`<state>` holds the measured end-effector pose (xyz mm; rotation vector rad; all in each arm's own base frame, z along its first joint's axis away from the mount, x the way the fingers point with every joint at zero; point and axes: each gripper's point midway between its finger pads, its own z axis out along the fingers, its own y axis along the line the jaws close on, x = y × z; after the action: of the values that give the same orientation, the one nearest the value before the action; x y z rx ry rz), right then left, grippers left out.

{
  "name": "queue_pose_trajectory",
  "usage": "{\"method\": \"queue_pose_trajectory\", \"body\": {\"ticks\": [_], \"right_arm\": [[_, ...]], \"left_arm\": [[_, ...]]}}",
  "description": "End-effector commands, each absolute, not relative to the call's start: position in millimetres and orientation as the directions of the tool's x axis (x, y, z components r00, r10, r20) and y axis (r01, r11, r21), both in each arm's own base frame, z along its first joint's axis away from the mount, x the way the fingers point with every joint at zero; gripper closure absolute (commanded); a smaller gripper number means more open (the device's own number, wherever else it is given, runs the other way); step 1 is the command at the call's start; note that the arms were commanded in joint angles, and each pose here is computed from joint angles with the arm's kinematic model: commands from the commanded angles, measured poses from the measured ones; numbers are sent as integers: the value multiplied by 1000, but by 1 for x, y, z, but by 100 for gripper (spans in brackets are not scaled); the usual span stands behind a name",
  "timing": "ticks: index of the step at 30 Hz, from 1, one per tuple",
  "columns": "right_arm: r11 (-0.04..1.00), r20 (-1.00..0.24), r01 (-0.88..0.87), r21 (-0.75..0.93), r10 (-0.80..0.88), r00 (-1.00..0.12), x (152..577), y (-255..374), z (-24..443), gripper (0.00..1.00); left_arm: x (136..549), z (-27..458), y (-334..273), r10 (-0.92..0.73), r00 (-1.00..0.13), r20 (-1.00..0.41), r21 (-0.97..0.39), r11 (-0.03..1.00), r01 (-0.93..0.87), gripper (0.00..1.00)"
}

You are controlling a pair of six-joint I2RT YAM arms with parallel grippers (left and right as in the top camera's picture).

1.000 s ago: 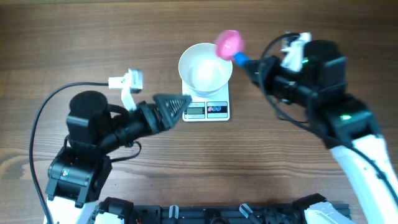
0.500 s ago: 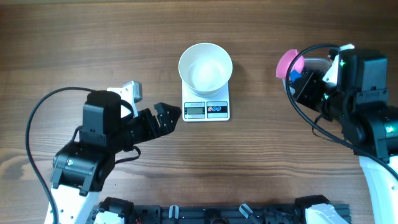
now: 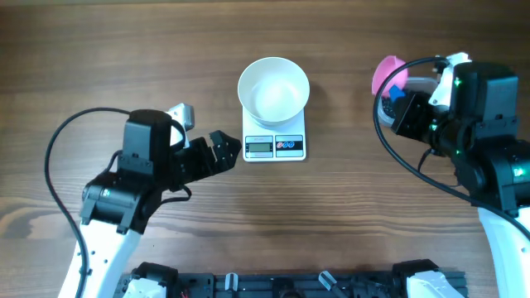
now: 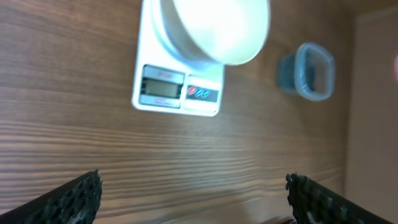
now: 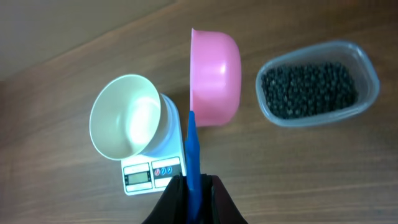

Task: Scoop item into bowl and weigh 150g on scale
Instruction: 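Move the left gripper to the front of the scale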

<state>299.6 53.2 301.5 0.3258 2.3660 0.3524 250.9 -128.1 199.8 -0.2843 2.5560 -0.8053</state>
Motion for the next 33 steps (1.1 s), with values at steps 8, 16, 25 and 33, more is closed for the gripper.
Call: {"method": "queue_pose_trajectory", "body": {"ticks": [8, 16, 25, 33], "right_arm": [[979, -673, 139, 147, 201, -711, 316, 29, 295, 96], [987, -631, 122, 106, 162, -759, 306, 28, 284, 96], [985, -742, 168, 45, 146, -655, 330, 11, 307, 96], [981, -839, 191, -33, 76, -538, 352, -2, 338, 96]], "left_arm": [[248, 161, -133, -168, -938, -305, -455, 890, -12, 0], [259, 141, -139, -66, -923, -379, -271, 962, 42, 0], [274, 130, -179, -32, -889, -457, -217, 973, 77, 0], [284, 110, -176, -157, -879, -449, -183, 980, -82, 0]]}}
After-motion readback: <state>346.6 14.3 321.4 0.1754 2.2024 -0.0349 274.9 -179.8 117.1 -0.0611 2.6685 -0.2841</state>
